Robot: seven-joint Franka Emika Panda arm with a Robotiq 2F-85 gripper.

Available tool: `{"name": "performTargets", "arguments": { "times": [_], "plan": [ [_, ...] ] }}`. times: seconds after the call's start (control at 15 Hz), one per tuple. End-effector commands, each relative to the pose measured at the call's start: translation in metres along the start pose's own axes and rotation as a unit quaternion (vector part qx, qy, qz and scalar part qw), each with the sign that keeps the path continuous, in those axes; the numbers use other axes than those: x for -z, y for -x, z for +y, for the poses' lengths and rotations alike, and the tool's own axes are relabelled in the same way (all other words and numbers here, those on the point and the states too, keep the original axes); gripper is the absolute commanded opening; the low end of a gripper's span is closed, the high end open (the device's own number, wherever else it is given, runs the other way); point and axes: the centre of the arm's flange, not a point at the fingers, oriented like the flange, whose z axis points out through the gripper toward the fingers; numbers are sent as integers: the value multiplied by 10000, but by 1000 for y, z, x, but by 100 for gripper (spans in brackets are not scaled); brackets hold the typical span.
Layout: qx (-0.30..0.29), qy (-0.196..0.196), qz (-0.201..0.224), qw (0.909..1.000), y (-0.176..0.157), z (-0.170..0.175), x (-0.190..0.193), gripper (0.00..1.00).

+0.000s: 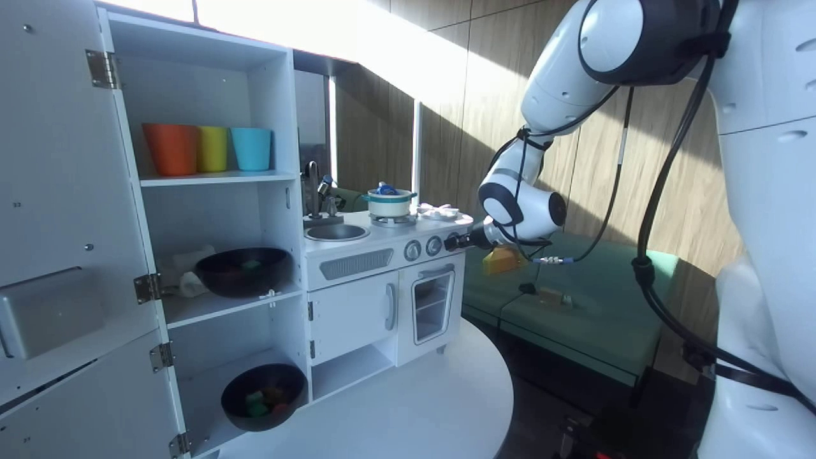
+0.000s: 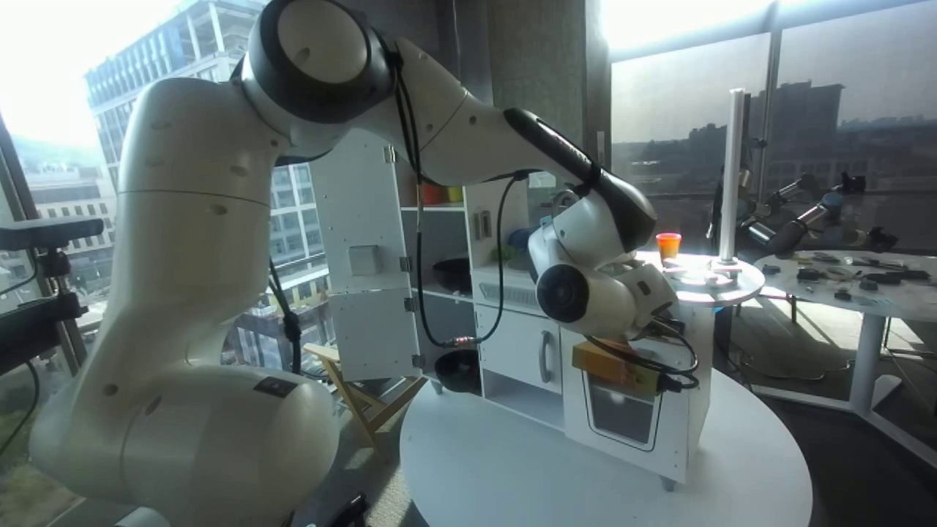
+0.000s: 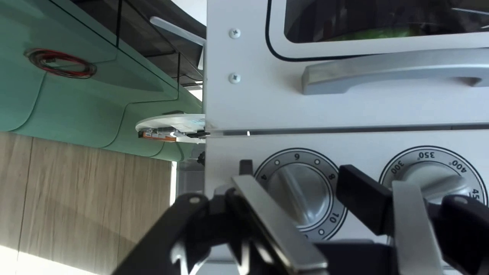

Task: Turn the first right switch to the right

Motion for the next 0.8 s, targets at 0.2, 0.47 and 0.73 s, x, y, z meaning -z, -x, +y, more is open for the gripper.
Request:
{"name": "performTargets", "arguments": {
  "times": [0.2,0.47,0.73],
  "plan": [
    [3,74,303,9995,12,-26,0,22],
    [-371,-246,280,9986,13,-20,6,22],
    [-615,-431,340,9966,17,-18,12,22]
  ]
}}
